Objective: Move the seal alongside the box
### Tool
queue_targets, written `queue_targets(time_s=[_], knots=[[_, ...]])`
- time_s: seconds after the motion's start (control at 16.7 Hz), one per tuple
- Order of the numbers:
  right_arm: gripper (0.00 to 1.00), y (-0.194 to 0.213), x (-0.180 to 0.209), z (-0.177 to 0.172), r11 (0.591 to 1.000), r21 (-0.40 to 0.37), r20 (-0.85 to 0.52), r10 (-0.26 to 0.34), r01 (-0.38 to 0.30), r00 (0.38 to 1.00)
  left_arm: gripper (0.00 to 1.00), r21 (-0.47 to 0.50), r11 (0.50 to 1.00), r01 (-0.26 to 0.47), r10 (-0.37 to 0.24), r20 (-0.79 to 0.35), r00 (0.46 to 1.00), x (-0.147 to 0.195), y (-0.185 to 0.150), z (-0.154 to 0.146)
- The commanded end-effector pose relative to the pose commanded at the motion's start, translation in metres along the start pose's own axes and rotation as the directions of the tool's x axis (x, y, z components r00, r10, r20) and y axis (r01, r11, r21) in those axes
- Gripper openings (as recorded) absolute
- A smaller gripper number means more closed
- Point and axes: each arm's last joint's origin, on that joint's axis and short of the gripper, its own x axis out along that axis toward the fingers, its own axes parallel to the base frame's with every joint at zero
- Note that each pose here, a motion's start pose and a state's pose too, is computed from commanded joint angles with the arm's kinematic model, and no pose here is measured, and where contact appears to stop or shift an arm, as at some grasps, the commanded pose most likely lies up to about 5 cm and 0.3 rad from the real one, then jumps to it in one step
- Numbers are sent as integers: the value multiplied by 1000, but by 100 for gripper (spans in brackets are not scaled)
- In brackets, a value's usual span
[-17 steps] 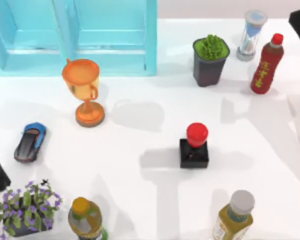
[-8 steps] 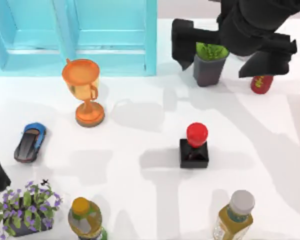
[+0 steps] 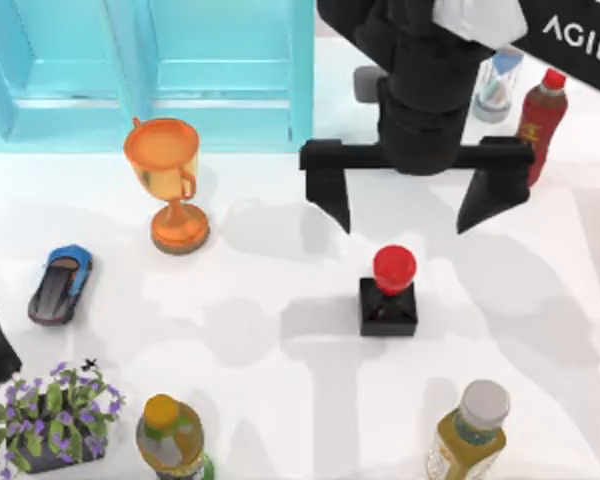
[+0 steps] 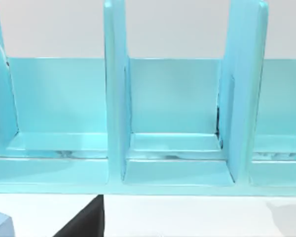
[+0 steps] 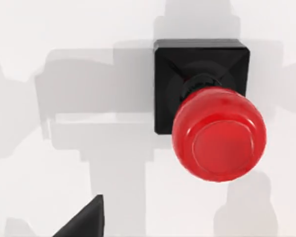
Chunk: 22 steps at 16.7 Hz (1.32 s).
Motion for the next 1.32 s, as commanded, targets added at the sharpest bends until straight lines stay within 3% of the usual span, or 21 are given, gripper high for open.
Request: queue_targets(time_s=[0.36,0.84,1.14,1.32], knots=[[100,-1,5,1,1000,2,-1,0,0,1000,100,0,1000,0,0,0,1000,0,0,0],[100,1,91,1,1000,0,3,2,-2,1000,100,0,1000,0,0,0,1000,0,0,0],[100,0,100,0,1000,0,0,0,0,1000,100,0,1000,0,0,0,1000,0,0,0],[77,0,100,0,1000,0,0,0,0,1000,100,0,1000,0,0,0,1000,0,0,0]])
